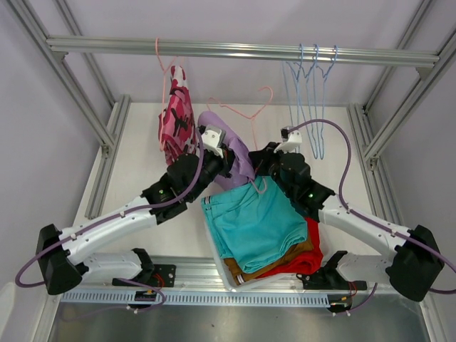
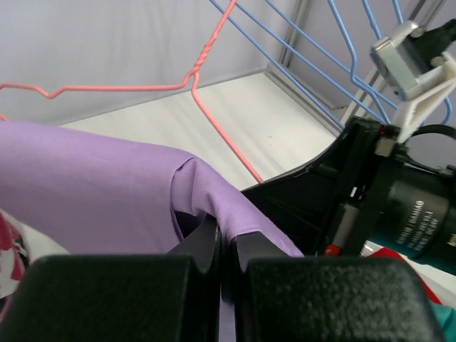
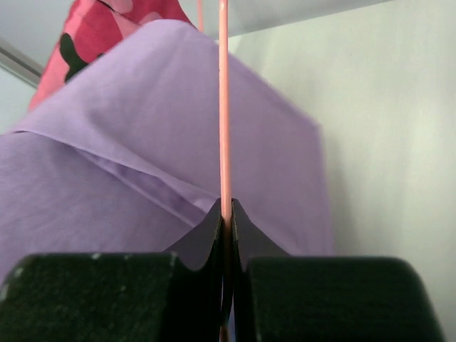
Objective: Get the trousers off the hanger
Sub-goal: Remove the trousers from the hanger, then place the trousers in the bin.
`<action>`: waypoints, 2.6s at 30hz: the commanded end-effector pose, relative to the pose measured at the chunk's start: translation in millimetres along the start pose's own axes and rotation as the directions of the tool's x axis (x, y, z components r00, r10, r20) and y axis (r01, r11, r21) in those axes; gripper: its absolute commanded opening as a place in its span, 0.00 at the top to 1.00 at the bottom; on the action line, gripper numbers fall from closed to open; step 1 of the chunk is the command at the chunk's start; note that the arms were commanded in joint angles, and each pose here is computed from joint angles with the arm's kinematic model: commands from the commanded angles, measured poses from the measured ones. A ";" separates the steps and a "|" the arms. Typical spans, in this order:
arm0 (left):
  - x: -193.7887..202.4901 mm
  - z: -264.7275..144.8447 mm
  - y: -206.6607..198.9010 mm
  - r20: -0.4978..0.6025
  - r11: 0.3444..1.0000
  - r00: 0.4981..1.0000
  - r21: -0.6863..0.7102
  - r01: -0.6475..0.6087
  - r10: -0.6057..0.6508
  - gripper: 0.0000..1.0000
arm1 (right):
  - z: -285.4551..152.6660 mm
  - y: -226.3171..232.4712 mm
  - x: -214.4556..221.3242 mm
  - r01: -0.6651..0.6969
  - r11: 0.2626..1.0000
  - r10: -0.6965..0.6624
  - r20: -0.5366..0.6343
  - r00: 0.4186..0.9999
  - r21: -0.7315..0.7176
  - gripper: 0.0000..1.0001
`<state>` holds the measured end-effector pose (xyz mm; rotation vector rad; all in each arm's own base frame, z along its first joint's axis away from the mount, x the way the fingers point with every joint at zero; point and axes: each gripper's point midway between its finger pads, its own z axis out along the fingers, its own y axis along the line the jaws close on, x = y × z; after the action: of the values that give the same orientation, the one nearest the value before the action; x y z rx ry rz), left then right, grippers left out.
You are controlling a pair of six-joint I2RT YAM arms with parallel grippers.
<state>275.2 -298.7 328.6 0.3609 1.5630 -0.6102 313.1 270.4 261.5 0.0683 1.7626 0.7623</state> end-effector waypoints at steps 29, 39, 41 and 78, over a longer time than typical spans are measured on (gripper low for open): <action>-190.2 -87.0 -35.2 0.230 0.987 0.972 0.140 -0.081 0.047 0.99 | 26.0 -2.1 -24.5 0.026 1.000 -0.026 0.029 0.999 0.012 1.00; -124.6 -101.4 -67.6 0.098 0.968 0.995 0.250 -0.040 0.016 0.99 | 20.3 -15.7 -38.0 0.043 0.999 -0.044 0.035 0.998 0.030 1.00; -106.5 -103.7 -81.6 0.062 0.957 0.998 0.288 -0.021 0.003 0.99 | 17.4 -19.8 -47.1 0.049 0.998 -0.050 0.050 0.997 0.037 1.00; 158.7 -140.8 -198.1 -0.449 0.959 0.888 0.279 0.036 0.097 0.01 | -73.6 -22.7 -83.6 0.183 0.983 -0.183 -0.041 0.982 -0.010 1.00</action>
<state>24.4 -424.2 170.8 0.8088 1.9440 -0.8609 290.3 180.8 308.1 -0.0632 1.8180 0.6103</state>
